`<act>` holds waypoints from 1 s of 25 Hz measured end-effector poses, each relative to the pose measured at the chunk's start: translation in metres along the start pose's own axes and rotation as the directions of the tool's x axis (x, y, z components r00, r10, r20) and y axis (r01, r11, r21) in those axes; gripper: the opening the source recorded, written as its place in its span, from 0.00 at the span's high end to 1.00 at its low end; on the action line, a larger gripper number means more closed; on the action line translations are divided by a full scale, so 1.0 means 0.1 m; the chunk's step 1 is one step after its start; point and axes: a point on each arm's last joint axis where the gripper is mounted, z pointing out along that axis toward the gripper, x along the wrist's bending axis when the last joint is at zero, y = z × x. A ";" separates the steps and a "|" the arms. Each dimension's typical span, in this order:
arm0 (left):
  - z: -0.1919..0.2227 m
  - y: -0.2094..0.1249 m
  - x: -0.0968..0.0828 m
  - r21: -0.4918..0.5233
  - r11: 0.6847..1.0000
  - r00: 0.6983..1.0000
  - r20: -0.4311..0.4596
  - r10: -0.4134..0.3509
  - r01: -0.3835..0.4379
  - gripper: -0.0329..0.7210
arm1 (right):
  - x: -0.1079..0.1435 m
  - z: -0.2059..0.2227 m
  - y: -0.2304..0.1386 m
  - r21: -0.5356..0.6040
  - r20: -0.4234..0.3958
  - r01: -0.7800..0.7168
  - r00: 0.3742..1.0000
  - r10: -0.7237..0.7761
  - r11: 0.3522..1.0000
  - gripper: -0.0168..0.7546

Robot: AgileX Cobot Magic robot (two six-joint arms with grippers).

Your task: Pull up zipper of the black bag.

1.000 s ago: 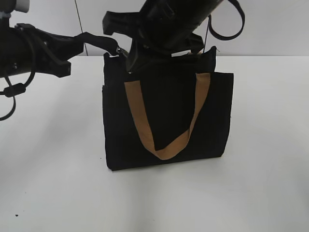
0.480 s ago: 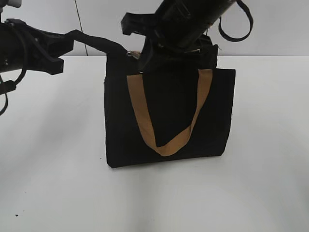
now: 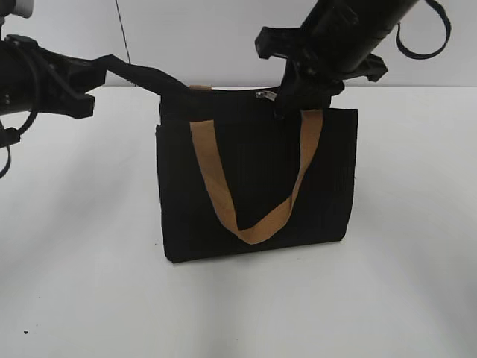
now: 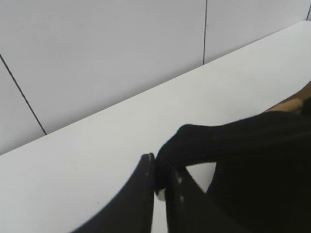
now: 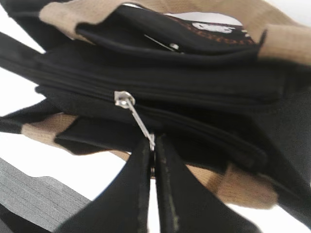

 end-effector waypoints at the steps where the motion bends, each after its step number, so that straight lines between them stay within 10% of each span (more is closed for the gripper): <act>1: 0.00 0.00 0.00 0.005 1.000 1.000 -0.004 -0.001 0.001 0.91 | -0.04 -0.01 0.00 0.005 0.010 0.000 1.000 0.000 1.000 0.99; 10: 0.00 -0.01 0.01 0.016 1.000 1.000 -0.009 -0.001 0.001 0.91 | -0.36 -0.29 -0.04 0.053 0.159 0.035 0.986 -0.043 0.998 0.99; 25: -0.02 -0.17 0.10 0.177 0.975 0.982 -0.153 -0.109 0.136 0.84 | -0.36 -0.31 -0.07 0.082 0.160 0.099 0.981 -0.112 0.992 0.88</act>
